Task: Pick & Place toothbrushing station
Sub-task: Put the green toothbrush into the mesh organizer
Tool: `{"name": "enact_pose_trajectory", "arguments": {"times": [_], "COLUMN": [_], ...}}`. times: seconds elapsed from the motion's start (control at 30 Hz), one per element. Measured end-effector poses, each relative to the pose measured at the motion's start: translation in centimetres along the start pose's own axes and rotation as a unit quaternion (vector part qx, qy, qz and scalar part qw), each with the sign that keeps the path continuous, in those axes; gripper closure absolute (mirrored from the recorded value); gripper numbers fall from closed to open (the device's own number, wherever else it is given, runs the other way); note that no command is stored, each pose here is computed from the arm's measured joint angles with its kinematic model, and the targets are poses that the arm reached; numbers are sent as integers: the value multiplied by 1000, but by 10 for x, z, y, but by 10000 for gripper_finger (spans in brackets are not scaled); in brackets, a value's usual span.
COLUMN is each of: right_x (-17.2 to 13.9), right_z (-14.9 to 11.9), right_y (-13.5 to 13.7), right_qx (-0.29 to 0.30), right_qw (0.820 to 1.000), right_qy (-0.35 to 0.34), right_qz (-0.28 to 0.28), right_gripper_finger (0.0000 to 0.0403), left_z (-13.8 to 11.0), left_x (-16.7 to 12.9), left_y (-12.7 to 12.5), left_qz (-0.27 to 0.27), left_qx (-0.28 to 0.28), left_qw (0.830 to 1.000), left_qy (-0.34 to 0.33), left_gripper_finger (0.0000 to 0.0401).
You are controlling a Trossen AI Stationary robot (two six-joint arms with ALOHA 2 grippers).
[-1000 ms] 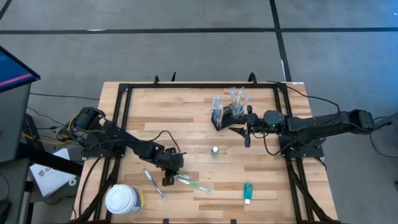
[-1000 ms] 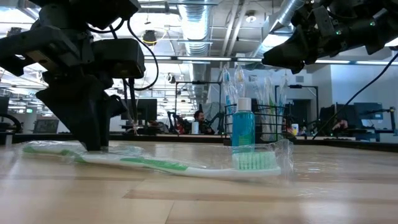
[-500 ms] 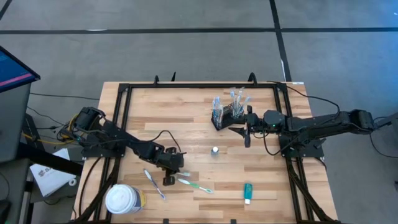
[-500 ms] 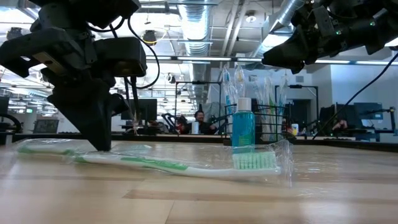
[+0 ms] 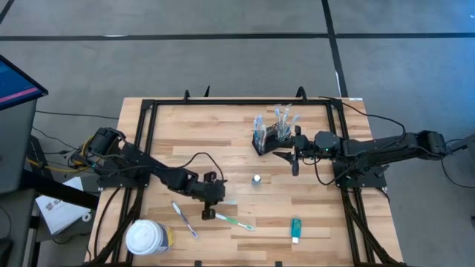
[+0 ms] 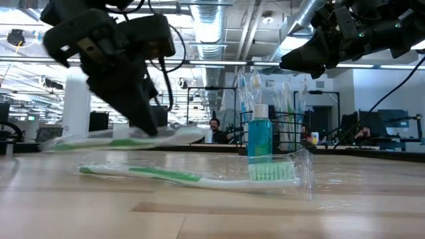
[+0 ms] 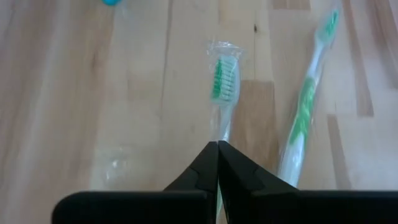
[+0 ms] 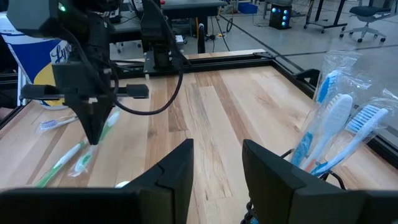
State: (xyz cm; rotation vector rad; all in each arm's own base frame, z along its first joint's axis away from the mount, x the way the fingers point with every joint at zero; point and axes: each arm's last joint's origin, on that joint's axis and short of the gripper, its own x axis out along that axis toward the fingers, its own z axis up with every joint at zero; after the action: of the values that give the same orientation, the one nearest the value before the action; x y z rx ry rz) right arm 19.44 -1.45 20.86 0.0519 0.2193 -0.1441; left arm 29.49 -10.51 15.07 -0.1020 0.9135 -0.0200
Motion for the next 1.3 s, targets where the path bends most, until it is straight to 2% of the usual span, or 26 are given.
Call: {"name": "enact_pose_trajectory", "arguments": {"times": [0.17,0.43,0.73,1.03,1.3], "right_x": [0,0,0,0,-1], "right_z": [0,0,2,6,10], "right_y": [0,0,1,1,2], "right_qx": [0,0,0,2,3], "right_qw": [1000,1000,1000,999,999], "right_qy": [0,-1,-8,-33,-52], "right_qz": [0,0,3,4,5], "right_gripper_finger": [275,275,275,275,275], "left_z": [8,28,66,87,101], "left_x": [-3,-25,-61,-69,-78], "left_y": [0,-1,10,37,53], "left_qz": [5,25,45,75,64], "left_qx": [8,23,38,29,25], "left_qw": [1000,992,955,925,897], "left_qy": [-22,-119,-291,-371,-437], "left_gripper_finger": [401,401,401,401,401]}}
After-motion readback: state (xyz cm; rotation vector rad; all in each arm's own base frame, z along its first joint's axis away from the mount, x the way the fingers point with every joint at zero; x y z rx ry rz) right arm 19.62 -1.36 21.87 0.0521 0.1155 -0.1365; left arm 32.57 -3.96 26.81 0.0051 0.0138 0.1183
